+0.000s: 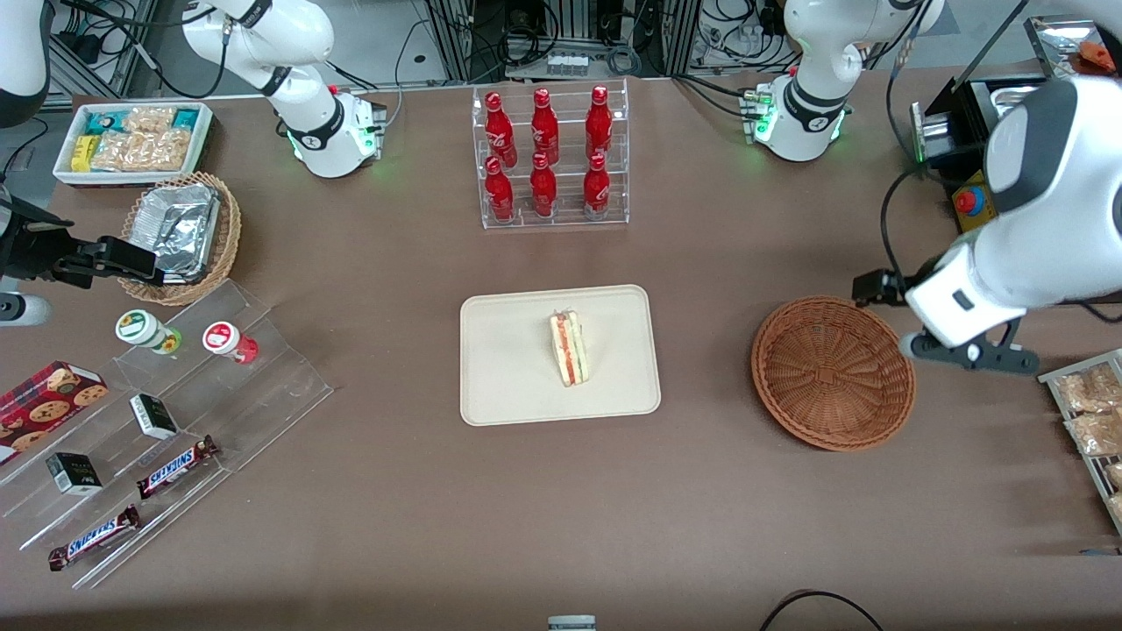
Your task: Place sandwich from basket to tray
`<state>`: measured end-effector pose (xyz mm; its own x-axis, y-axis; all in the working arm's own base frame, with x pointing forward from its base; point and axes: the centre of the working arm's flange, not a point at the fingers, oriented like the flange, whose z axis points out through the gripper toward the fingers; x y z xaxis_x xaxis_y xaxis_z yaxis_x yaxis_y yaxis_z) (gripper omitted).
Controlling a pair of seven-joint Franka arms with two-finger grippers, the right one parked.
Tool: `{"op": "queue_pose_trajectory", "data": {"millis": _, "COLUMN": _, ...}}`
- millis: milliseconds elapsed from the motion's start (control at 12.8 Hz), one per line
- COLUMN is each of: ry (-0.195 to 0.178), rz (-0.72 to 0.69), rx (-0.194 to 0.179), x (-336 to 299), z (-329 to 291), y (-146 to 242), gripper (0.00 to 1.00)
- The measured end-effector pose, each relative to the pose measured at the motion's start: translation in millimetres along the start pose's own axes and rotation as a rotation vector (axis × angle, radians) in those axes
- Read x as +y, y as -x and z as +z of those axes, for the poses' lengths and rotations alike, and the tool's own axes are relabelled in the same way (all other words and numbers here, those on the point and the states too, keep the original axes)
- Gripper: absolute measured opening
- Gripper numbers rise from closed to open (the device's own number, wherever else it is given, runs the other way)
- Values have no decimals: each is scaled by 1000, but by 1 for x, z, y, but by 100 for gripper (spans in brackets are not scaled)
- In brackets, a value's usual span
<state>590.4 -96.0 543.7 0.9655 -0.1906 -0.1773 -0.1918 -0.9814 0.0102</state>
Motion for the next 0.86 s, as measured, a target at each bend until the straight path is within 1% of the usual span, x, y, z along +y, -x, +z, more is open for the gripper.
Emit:
{"op": "queue_pose_trajectory", "data": {"millis": 78, "ry": -10, "rz": 0, "rx": 16, "x": 3, "z": -3, "y": 14, "gripper": 100}}
{"op": "queue_pose_trajectory", "data": {"millis": 234, "ry": -26, "rz": -4, "rx": 30, "x": 7, "z": -11, "y": 43, "gripper": 100}}
{"op": "queue_pose_trajectory", "data": {"millis": 468, "ry": -40, "rz": -26, "rx": 57, "x": 1, "z": -35, "y": 75, "gripper": 100}}
{"op": "queue_pose_trajectory", "data": {"millis": 624, "ry": -43, "rz": -51, "rx": 72, "x": -7, "z": -48, "y": 91, "gripper": 100}}
{"op": "queue_pose_trajectory", "data": {"millis": 858, "ry": -31, "rz": -102, "rx": 89, "x": -35, "z": -56, "y": 97, "gripper": 100}}
